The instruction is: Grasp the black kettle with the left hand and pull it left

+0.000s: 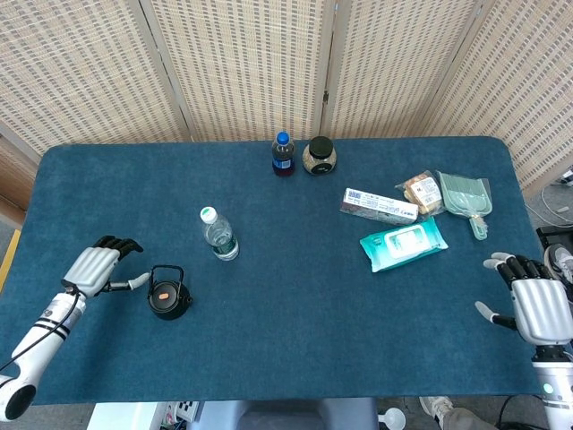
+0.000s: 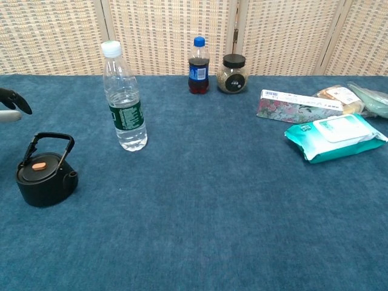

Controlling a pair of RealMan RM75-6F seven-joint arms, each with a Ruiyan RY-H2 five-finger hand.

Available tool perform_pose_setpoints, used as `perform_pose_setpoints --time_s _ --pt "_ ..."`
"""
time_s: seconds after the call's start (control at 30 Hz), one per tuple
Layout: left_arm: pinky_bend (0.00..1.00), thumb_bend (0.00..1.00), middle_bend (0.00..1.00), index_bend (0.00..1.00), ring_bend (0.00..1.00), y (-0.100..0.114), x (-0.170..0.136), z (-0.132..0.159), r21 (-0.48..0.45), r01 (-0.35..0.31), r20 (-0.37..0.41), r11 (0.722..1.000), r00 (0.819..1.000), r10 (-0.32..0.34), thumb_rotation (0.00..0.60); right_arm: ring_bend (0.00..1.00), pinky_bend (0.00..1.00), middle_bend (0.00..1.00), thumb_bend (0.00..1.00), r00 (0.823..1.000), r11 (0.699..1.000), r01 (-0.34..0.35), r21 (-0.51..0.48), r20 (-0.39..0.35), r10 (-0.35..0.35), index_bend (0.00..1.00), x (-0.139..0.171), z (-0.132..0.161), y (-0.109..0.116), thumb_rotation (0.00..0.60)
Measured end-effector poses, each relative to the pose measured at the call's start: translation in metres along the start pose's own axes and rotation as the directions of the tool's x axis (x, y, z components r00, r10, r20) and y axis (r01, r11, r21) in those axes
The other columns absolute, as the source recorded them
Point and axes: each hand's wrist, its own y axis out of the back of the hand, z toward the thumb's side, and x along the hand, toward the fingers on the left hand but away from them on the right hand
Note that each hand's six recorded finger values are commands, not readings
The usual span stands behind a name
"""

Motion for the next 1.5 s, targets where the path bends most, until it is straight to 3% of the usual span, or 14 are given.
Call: perform_pose_setpoints --time_s 0.27,0.77,1.13,1.5 --pt "0.06 0.17 0.3 0.31 0.21 -0.008 0.018 0.002 0.028 0.033 -0.015 0.999 0.999 -0.032 0.127 0.23 0.25 0.28 0.14 1.0 1.0 -0.009 -0.003 0.007 0.009 0.32 0.0 -0.002 -0.002 0.6" --pt "0.06 0.16 0.38 0.38 0.25 -0.023 0.035 0.027 0.045 0.11 0.036 0.993 0.993 -0.111 0.099 0.23 0.25 0.28 0.14 0.999 1.0 -0.016 -0.013 0.028 0.017 0.32 0.002 -0.009 -0.005 0.6" --pt "0.07 0.16 0.46 0.44 0.31 -0.021 0.029 0.045 0.034 0.098 0.094 0.995 0.99 -0.101 0.102 0.23 0.25 0.28 0.14 0.999 1.0 -0.017 -0.018 0.033 0.018 0.32 0.002 -0.013 -0.007 0.6" --pt "0.07 0.16 0.47 0.44 0.31 -0.01 0.007 0.058 0.03 0.036 0.149 0.999 0.988 -0.04 0.1 0.23 0.25 0.28 0.14 0.999 1.0 -0.016 -0.022 0.036 0.017 0.32 0.004 -0.017 -0.008 0.6"
